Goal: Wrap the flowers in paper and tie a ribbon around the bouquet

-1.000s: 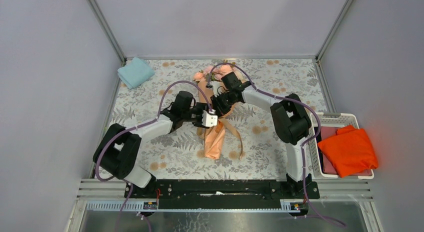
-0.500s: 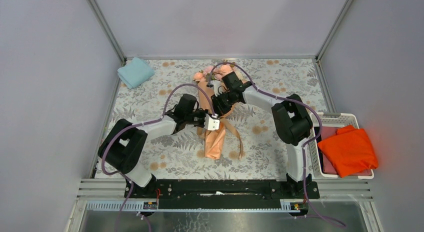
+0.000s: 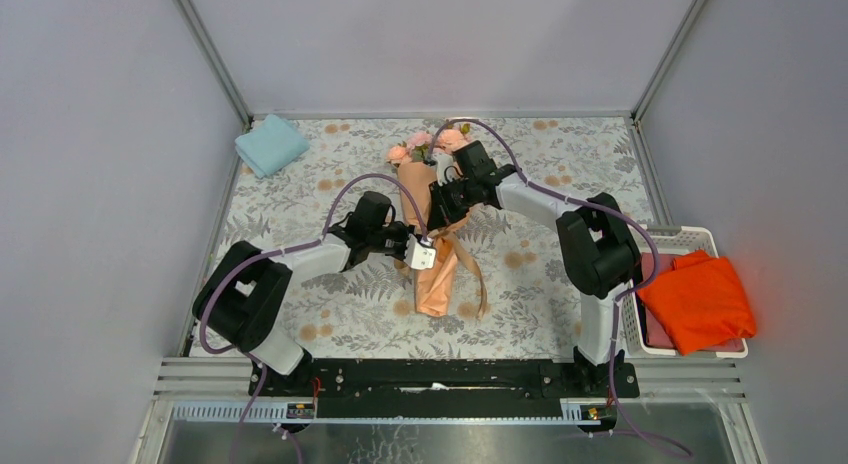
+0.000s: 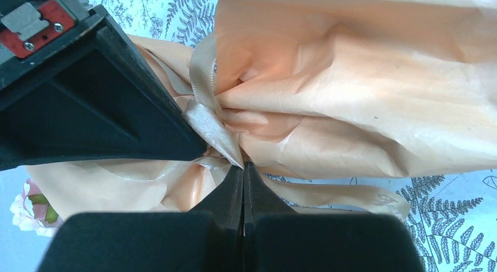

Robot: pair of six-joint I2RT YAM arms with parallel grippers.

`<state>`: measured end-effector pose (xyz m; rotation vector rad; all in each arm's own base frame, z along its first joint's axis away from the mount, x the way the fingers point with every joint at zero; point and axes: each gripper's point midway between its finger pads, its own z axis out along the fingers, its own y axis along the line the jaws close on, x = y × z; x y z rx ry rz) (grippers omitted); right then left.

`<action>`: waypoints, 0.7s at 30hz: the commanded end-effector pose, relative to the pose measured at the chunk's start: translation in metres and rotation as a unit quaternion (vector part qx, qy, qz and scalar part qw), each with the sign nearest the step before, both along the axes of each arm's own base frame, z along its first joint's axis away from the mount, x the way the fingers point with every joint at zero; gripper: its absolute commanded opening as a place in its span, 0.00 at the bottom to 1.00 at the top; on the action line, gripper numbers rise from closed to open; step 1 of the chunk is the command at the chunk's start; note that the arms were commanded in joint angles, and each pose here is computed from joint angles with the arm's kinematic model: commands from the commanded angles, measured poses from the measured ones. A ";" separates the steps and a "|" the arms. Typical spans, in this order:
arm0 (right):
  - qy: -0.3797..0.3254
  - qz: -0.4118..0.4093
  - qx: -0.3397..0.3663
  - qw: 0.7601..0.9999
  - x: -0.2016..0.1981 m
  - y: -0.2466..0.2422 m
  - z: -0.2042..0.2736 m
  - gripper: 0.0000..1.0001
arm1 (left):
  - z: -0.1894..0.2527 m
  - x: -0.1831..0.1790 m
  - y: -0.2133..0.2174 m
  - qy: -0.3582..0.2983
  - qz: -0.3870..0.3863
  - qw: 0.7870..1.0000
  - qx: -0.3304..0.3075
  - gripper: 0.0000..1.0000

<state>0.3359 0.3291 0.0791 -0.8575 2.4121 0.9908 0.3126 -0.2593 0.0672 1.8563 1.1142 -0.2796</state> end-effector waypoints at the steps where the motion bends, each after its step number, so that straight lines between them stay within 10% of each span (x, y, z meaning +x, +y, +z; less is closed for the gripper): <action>1: -0.041 -0.020 0.040 0.998 0.013 0.003 0.038 0.01 | 0.005 -0.002 -0.002 -0.002 -0.009 1.000 -0.009 0.00; 21: -0.013 0.007 0.013 1.000 0.003 0.006 0.020 0.11 | 0.003 0.005 -0.014 -0.028 -0.022 0.999 -0.026 0.14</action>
